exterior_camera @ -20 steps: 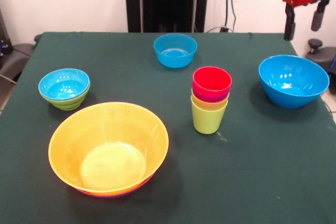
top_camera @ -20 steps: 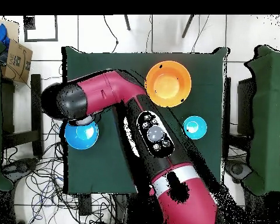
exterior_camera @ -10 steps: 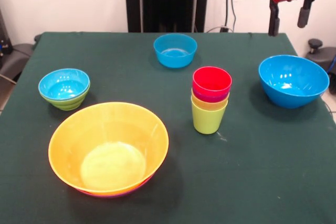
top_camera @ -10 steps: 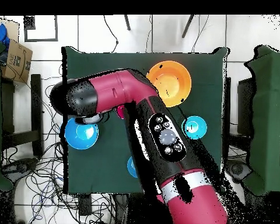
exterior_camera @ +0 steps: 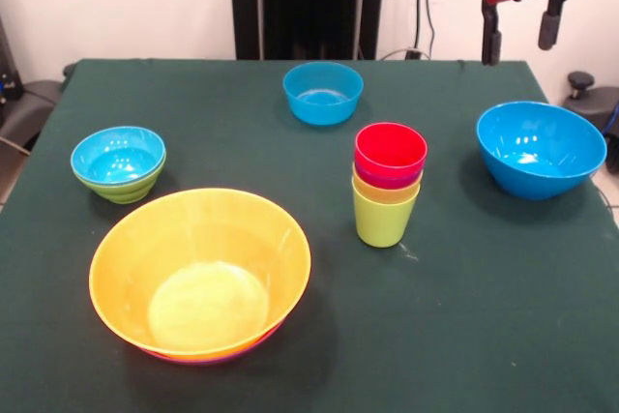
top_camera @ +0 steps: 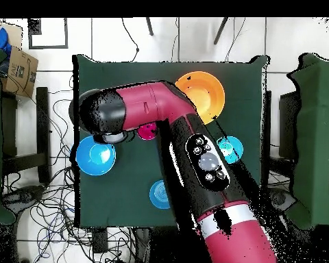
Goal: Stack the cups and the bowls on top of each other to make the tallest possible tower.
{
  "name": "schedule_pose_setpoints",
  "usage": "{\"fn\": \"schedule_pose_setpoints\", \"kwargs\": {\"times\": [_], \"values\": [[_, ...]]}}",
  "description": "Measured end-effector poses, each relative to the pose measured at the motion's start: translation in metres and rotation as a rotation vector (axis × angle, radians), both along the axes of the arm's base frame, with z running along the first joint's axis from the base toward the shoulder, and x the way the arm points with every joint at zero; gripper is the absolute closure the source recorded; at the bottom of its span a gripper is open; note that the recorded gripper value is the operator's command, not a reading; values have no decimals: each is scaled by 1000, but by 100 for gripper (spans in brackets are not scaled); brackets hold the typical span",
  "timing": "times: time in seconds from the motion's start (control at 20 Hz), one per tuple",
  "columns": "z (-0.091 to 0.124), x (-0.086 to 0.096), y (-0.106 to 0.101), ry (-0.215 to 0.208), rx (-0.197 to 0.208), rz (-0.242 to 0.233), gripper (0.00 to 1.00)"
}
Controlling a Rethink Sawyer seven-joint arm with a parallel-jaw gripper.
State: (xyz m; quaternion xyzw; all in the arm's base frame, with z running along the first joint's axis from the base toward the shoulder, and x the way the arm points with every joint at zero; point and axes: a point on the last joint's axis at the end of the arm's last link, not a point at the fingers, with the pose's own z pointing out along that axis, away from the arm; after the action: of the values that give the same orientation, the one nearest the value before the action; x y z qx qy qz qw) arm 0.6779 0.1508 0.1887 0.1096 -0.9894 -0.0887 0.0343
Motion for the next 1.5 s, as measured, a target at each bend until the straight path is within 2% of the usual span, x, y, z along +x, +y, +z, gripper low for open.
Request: {"fn": "schedule_pose_setpoints", "kwargs": {"times": [0.75, 1.15, 1.4, 1.5], "values": [[-2, 0, -9, 6, -6, -18, 0], [-11, -2, -15, 25, -5, -29, 0], [-11, -1, -33, 52, -19, -51, 0], [-6, 2, -46, 52, -26, -69, 0]]}}
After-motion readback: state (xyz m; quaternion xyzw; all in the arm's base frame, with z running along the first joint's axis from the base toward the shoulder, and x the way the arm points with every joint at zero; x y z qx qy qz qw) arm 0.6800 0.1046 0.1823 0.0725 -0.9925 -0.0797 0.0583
